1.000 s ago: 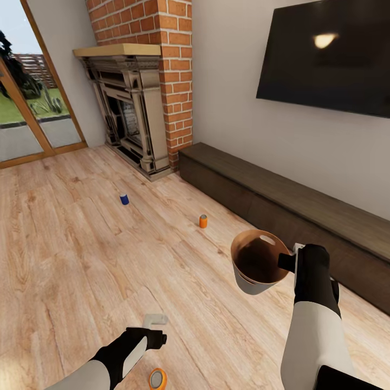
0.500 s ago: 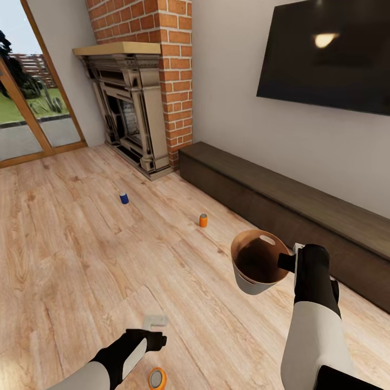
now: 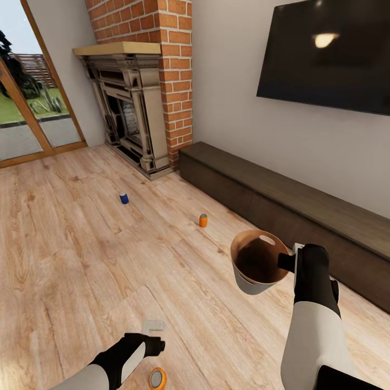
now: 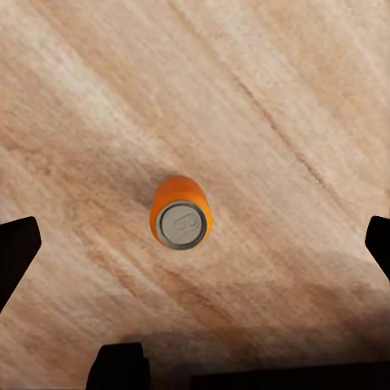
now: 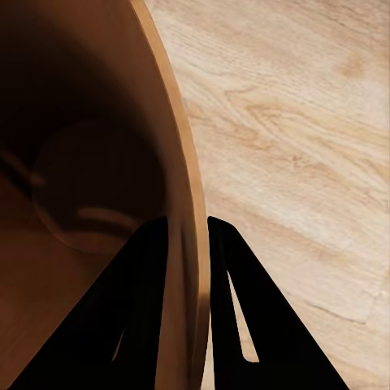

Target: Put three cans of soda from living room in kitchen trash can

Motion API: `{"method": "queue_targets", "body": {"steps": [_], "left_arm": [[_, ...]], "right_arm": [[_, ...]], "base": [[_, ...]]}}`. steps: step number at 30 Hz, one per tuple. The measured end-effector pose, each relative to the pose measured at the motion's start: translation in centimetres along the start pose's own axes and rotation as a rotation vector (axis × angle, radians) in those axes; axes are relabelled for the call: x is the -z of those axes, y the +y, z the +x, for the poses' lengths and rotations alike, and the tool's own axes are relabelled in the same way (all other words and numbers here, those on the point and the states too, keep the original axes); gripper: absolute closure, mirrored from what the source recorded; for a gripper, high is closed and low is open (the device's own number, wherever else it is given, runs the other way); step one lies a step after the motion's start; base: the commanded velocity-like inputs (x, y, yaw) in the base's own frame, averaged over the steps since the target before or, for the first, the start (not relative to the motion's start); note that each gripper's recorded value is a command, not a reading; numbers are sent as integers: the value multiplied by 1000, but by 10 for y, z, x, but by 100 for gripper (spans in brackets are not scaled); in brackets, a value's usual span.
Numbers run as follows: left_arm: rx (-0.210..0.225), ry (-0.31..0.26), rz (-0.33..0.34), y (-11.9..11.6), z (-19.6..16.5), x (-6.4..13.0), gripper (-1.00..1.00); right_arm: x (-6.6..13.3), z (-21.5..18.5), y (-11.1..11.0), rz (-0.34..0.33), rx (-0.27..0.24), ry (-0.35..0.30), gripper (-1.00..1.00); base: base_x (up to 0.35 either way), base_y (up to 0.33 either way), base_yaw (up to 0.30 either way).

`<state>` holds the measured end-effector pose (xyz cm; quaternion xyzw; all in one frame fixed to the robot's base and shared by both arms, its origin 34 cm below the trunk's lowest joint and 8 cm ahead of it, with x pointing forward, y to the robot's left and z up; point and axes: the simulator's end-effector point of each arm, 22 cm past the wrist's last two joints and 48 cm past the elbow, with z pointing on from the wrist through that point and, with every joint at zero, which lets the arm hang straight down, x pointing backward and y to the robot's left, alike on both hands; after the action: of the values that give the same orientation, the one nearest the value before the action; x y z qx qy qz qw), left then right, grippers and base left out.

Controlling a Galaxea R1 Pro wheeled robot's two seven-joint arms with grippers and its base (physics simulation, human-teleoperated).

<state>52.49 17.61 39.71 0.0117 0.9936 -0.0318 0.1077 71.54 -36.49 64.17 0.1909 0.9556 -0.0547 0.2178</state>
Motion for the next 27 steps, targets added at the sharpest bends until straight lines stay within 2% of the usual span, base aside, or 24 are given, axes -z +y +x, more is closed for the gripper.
{"method": "queue_targets", "body": {"steps": [3, 27], "left_arm": [[0, 2, -1, 0, 1, 0, -100], [0, 3, 1, 3, 18, -45, -100]], "right_arm": [[0, 0, 0, 0, 2, 0, 100], [-39, 25, 1, -4, 5, -2, 100]], "base": [[0, 0, 0], [0, 0, 0]]}}
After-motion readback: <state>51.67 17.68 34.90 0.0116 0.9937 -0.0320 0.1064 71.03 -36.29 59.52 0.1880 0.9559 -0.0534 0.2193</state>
